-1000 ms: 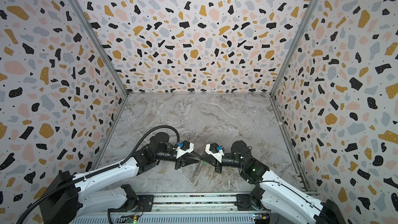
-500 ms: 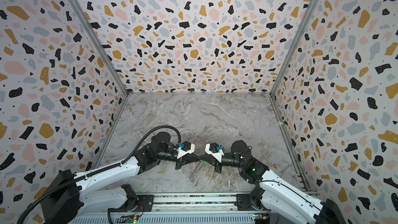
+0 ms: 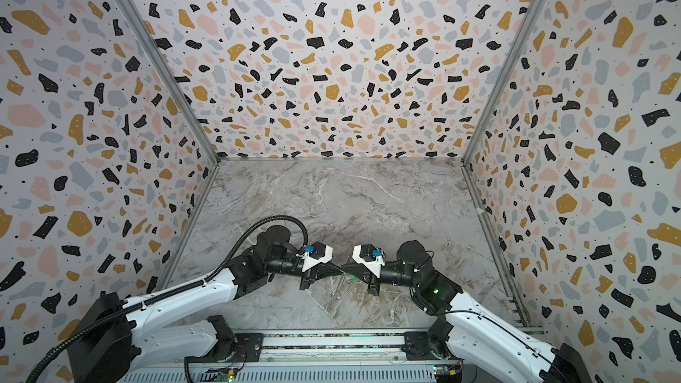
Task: Attach keys to a key ring
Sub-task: Insert the key into the keyring.
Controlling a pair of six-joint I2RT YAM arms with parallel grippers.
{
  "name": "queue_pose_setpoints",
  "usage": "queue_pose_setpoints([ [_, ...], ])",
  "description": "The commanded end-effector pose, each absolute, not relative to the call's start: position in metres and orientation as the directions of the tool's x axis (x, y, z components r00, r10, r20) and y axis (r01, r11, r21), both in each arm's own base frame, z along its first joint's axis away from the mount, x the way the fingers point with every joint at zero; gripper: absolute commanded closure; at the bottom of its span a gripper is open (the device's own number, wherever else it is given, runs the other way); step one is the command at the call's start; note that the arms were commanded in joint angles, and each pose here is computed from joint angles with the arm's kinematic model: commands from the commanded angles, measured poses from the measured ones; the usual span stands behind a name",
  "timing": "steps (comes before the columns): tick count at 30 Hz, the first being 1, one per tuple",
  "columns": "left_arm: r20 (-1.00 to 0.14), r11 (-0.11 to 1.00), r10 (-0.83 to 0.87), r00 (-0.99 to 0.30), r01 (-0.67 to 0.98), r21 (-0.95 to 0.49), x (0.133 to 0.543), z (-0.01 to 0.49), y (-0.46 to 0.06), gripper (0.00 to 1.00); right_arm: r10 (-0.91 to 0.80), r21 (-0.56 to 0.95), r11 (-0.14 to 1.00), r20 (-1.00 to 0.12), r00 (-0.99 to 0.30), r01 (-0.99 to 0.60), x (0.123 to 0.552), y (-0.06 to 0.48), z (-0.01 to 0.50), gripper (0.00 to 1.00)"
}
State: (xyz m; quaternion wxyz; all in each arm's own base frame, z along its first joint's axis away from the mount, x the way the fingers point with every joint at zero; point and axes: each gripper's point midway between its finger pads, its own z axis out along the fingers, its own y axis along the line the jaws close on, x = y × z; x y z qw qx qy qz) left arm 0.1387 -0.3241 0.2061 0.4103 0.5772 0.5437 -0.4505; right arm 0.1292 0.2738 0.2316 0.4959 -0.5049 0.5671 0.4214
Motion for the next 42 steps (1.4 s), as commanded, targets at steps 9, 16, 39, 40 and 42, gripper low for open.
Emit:
queue_pose_setpoints([
  [9,-0.975,-0.036,0.217,0.041,0.999,0.034,0.145,0.219,-0.322,1.0,-0.106,-0.059,0.139,-0.993,0.044,-0.989,0.125,0.27,0.25,1.0],
  [16,-0.976,-0.016,0.216,0.038,0.999,0.035,0.149,0.22,-0.318,1.0,-0.101,-0.048,0.137,-0.994,0.034,-0.989,0.122,0.268,0.248,1.0],
  [39,-0.992,0.182,0.129,-0.006,0.983,0.018,0.185,0.237,-0.303,1.0,-0.101,-0.032,0.119,-0.995,0.02,-0.992,0.117,0.266,0.241,1.0],
  [40,-0.992,0.185,0.127,-0.008,0.983,0.016,0.185,0.237,-0.303,1.0,-0.099,-0.035,0.122,-0.995,0.023,-0.992,0.117,0.266,0.242,1.0],
  [42,-0.991,0.174,0.129,-0.015,0.985,0.008,0.184,0.236,-0.304,1.0,-0.096,-0.041,0.129,-0.995,0.029,-0.991,0.119,0.266,0.244,1.0],
])
